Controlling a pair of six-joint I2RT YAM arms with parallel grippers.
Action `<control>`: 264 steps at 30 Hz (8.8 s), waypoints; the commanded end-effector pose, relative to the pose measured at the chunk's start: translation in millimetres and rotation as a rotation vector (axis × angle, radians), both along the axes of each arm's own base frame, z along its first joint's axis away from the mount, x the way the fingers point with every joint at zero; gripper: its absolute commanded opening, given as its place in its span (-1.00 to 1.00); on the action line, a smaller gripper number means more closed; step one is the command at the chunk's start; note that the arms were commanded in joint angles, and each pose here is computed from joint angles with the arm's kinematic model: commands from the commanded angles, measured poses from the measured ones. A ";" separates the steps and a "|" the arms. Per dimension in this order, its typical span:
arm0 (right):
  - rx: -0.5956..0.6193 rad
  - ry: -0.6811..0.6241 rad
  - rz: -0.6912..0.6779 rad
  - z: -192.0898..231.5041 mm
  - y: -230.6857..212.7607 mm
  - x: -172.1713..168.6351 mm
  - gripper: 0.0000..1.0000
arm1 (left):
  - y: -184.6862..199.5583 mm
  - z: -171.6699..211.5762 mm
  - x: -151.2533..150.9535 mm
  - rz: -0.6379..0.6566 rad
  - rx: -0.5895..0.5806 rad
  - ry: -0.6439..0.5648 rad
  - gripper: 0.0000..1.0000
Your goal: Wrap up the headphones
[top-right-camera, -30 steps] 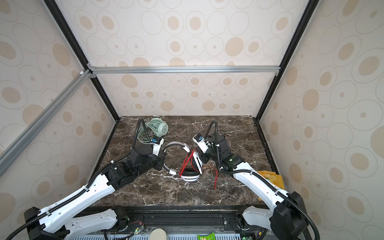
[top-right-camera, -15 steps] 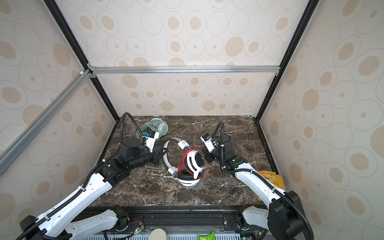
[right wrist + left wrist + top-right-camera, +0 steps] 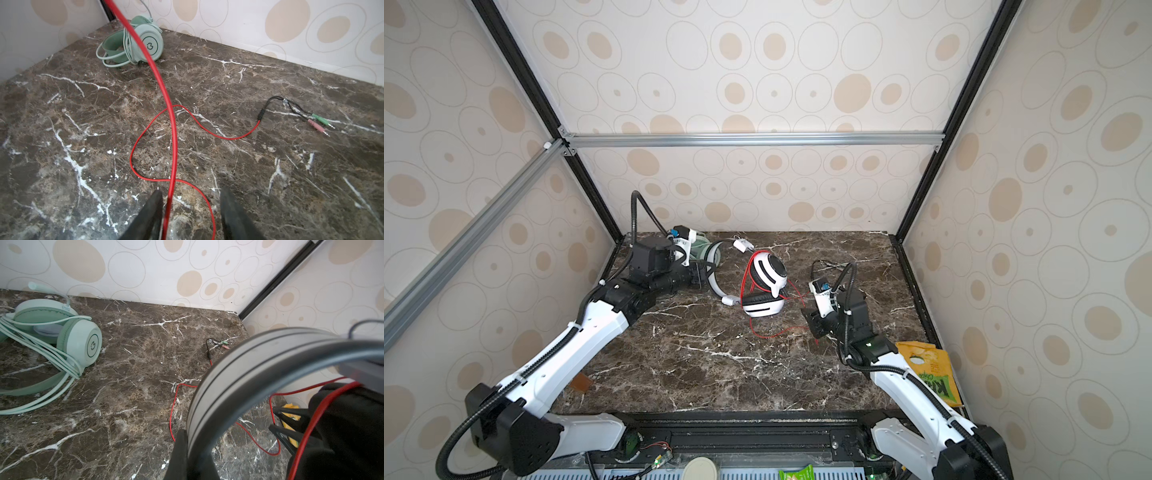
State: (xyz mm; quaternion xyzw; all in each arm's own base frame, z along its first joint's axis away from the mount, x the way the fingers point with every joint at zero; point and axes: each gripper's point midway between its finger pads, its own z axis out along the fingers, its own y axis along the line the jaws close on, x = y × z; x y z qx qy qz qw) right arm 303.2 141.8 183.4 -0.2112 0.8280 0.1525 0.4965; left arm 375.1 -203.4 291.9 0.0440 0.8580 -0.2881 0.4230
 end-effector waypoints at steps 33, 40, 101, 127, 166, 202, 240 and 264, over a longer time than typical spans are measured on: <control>0.273 0.239 0.052 -51.9 50.3 41.4 0.06 | 73.8 27.5 16.3 0.362 -0.248 -0.047 -1.00; 0.268 0.271 0.094 -63.0 60.2 48.1 0.06 | 70.8 38.5 9.3 0.333 -0.287 -0.082 -1.00; 0.209 0.197 -0.005 -54.4 63.5 100.6 0.20 | 64.0 62.4 -6.8 0.268 -0.370 -0.133 -1.00; 0.115 0.335 0.024 -107.4 78.7 154.3 0.12 | 64.6 69.2 -11.6 0.259 -0.380 -0.160 -1.00; 0.095 0.458 0.048 -136.1 79.2 129.3 -0.94 | 66.9 70.9 -13.0 0.267 -0.388 -0.164 -1.00; -0.378 0.050 0.303 -60.2 86.7 -52.6 -1.00 | 103.0 47.4 -0.3 0.489 -0.339 -0.142 -1.00; -0.321 -0.544 0.501 202.2 167.5 -64.8 -0.86 | 98.4 44.9 0.7 0.468 -0.355 -0.124 -1.00; -0.352 -0.402 0.442 152.5 108.9 -92.2 -0.99 | 95.4 45.8 0.0 0.453 -0.368 -0.119 -1.00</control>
